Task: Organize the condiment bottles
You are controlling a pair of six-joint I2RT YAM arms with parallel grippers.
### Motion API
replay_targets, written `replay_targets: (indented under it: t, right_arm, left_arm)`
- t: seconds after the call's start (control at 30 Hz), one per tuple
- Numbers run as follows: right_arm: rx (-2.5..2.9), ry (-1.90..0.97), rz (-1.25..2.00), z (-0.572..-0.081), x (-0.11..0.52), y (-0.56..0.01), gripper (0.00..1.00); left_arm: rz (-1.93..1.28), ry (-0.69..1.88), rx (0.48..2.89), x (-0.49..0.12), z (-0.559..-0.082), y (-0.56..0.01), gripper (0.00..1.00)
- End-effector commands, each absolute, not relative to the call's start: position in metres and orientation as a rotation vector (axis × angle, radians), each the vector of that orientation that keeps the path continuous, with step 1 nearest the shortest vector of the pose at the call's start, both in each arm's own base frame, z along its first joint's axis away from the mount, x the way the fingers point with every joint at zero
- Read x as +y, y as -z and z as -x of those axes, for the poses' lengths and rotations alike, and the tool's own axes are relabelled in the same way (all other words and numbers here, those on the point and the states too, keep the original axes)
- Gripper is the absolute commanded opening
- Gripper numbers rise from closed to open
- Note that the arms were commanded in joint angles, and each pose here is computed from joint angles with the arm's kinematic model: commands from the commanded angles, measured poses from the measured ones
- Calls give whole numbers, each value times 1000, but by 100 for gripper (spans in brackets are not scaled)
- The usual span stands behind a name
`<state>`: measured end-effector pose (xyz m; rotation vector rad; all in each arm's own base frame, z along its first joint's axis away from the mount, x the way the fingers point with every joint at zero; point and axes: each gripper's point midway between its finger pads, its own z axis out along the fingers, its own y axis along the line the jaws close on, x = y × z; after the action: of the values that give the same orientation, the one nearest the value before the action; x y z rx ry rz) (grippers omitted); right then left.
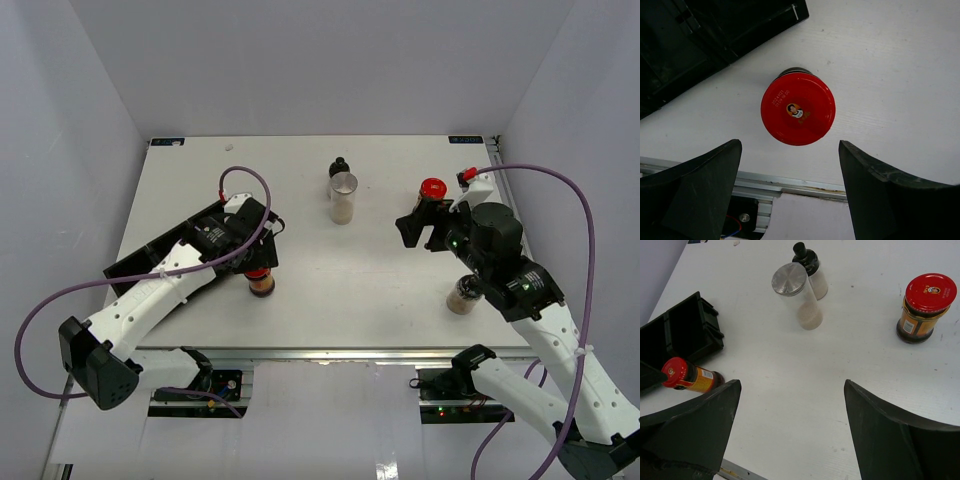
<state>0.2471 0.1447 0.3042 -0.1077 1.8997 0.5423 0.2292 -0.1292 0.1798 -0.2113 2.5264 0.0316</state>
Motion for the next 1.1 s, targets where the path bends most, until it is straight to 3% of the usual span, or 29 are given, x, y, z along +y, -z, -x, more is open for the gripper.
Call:
replay_targets:
  t: [0.0,0.37,1.07]
  right_arm:
    - [1836,-568,115,-246,146,-318,90]
    - [1838,-575,124,-245,148,-310,90]
    - [1827,-512,130,-243,137,-308,90]
  left_arm:
    - [262,-62,2502,-125,-234,-176,90]
    - [202,-27,2502,-141,-252,-167,96]
    - [251,-100,2597,-133,-249,-131,95]
